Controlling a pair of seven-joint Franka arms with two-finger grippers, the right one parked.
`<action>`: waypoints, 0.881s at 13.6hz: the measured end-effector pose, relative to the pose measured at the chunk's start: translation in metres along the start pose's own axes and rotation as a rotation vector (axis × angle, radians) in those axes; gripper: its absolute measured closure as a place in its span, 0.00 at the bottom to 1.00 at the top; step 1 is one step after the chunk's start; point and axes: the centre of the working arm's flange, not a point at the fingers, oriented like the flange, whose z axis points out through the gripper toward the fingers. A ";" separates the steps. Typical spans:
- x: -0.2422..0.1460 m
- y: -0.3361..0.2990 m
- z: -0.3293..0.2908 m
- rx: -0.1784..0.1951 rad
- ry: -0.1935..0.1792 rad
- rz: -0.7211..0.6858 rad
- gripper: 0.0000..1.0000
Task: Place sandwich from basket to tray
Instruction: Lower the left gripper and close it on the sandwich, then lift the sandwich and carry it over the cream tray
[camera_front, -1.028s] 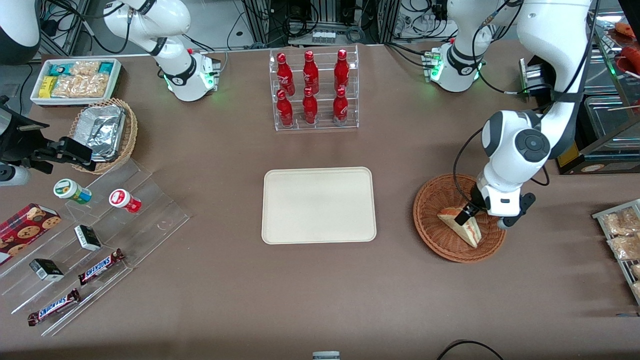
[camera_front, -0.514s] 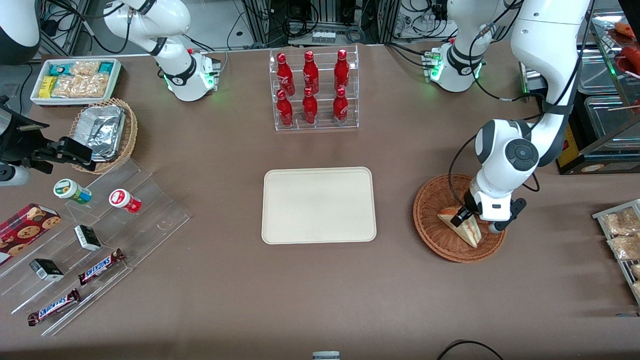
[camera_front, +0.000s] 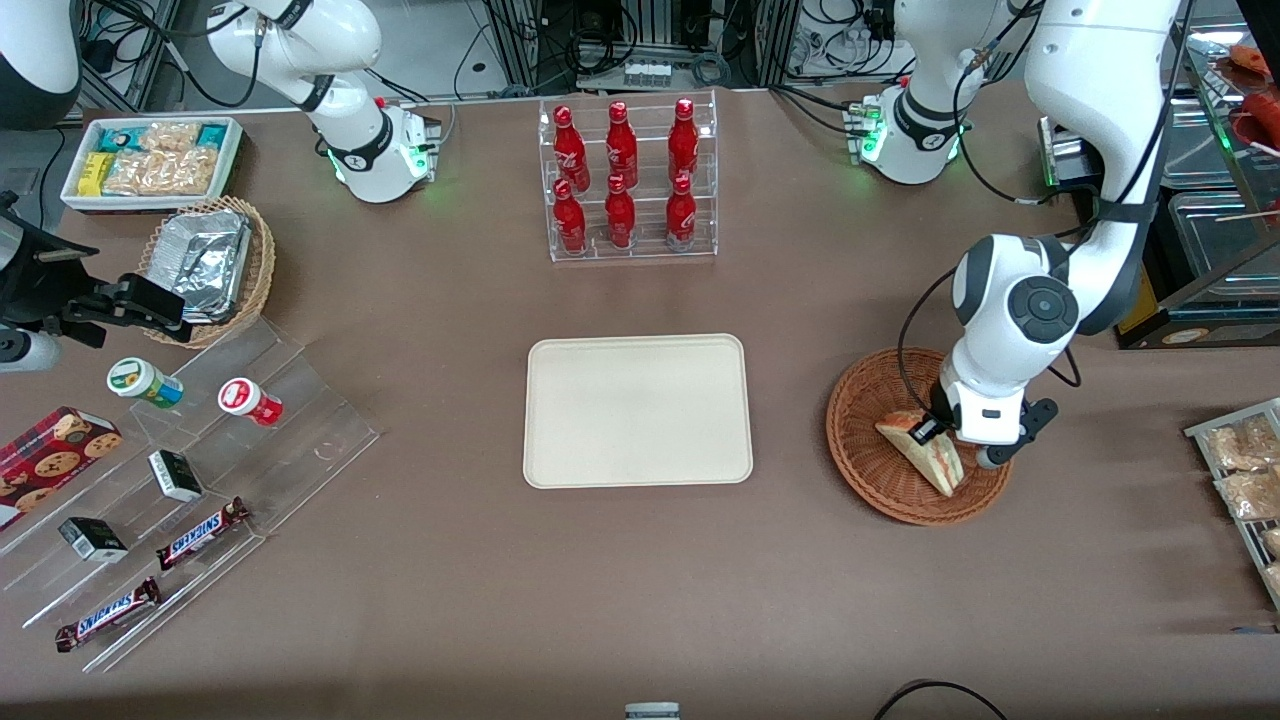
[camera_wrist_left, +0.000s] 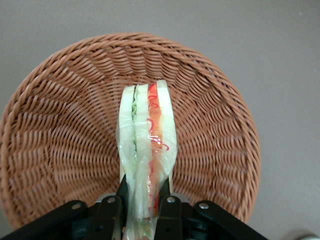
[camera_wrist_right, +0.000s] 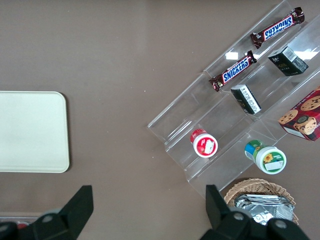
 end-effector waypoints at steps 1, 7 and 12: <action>-0.005 0.005 -0.014 0.014 -0.004 0.018 0.84; -0.084 0.094 -0.102 0.050 -0.046 0.227 0.85; -0.197 0.187 -0.104 -0.006 -0.033 0.425 0.85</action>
